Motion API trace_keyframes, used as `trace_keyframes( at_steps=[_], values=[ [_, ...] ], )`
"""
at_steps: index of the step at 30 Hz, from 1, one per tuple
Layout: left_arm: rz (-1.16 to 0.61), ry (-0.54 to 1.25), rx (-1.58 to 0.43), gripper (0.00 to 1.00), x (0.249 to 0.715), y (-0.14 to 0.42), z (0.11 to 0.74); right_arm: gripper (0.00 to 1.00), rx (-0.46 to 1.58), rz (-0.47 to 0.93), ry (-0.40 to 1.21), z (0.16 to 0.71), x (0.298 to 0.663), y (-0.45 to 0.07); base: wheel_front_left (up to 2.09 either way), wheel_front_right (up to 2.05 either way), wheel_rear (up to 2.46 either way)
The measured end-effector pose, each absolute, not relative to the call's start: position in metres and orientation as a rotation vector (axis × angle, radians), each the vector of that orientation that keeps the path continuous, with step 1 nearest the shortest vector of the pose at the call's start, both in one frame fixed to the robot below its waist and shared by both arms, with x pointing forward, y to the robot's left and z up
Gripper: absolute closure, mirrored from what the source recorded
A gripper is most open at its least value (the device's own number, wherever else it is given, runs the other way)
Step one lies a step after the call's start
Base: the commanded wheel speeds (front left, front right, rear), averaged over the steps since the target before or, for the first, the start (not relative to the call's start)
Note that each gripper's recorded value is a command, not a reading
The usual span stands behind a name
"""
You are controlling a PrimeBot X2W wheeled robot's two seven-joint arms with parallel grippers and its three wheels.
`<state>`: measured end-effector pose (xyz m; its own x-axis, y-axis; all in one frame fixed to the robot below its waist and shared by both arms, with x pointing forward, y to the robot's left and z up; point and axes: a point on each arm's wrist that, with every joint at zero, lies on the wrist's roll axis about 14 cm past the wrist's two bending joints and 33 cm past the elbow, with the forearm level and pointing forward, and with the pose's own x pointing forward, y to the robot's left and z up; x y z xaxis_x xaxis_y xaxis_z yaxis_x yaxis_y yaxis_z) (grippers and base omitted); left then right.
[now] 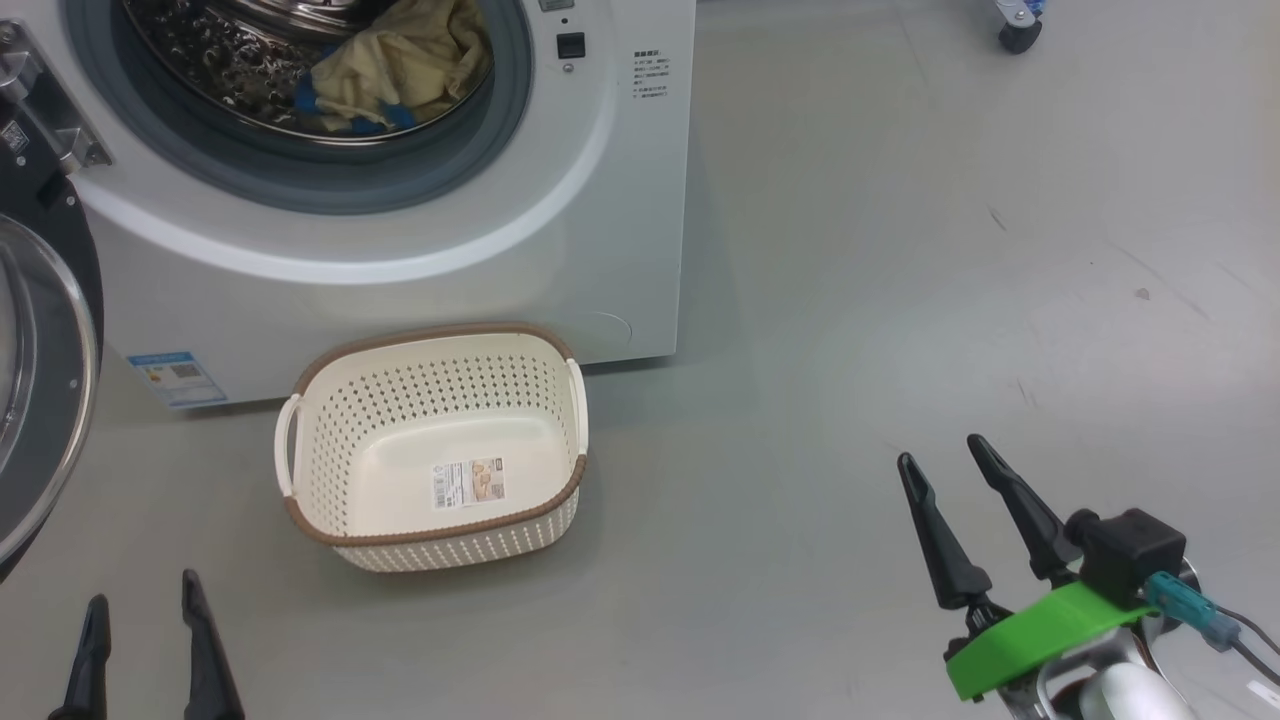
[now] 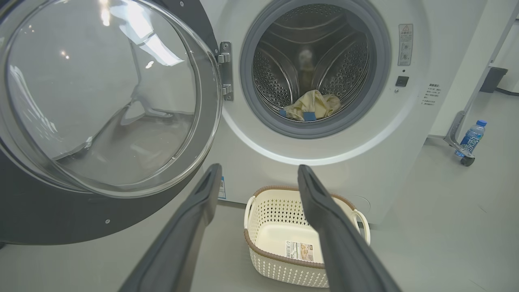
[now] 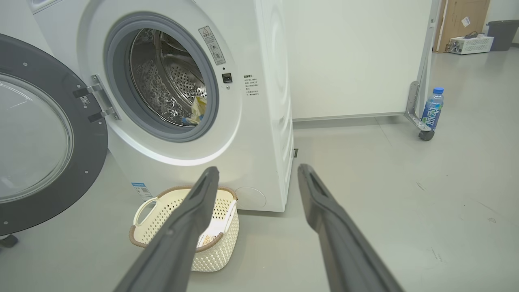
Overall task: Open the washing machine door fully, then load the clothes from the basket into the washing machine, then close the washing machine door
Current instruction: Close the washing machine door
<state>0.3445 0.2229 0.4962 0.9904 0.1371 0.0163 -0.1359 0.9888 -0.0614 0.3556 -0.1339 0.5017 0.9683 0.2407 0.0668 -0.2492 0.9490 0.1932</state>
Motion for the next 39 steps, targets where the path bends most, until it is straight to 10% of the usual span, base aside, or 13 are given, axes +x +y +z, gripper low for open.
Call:
trace_keyframes(
  at_steps=[39],
  values=[
    [0.152,-0.008,-0.065,0.00,0.3412,0.2253,0.4925,0.00,0.205,0.268,-0.023,0.4957,0.3610,-0.1276,0.00,0.00,0.00]
  ],
)
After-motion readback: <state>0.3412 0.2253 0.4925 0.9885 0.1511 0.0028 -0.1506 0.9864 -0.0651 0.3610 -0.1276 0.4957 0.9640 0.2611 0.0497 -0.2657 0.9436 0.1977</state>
